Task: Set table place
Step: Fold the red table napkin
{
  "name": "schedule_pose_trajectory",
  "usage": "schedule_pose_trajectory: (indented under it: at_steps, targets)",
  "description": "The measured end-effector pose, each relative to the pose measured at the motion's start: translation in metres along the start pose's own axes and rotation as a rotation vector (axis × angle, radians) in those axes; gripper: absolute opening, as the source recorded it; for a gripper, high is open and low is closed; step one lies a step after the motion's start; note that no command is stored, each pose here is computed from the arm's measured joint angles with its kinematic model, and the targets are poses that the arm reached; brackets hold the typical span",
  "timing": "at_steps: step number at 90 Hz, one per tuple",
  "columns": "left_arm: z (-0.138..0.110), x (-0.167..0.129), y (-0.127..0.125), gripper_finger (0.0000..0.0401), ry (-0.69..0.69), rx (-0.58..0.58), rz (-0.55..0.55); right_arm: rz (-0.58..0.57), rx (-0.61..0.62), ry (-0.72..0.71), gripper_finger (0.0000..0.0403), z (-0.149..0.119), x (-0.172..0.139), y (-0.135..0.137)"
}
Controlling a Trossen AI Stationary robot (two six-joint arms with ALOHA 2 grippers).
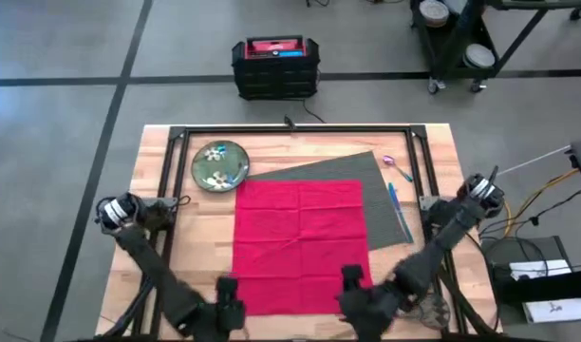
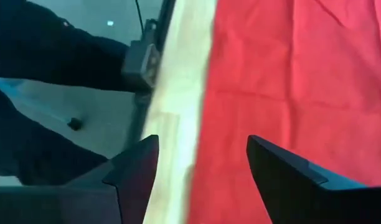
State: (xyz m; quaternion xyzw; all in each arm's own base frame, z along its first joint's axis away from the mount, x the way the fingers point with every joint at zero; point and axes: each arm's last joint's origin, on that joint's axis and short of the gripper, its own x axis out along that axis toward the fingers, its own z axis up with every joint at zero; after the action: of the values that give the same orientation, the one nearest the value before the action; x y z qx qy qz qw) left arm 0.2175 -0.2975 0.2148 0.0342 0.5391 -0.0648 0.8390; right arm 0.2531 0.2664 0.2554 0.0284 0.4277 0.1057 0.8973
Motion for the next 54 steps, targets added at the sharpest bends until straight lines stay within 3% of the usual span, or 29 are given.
schedule_pose_trajectory:
  at_steps: [18,31,54]
  targets:
    - [-0.024,0.027,-0.007,0.0167,0.035,0.061,0.089,-0.005,0.078,0.060,0.0206,-0.029,0.007,0.027]
    - [-0.029,0.049,-0.003,0.0151,0.070,0.099,0.133,-0.036,0.111,0.101,0.0195,-0.038,0.017,0.030]
    - [-0.033,0.067,0.001,0.0112,0.088,0.053,0.123,-0.058,0.130,0.156,0.0180,-0.043,0.018,0.027]
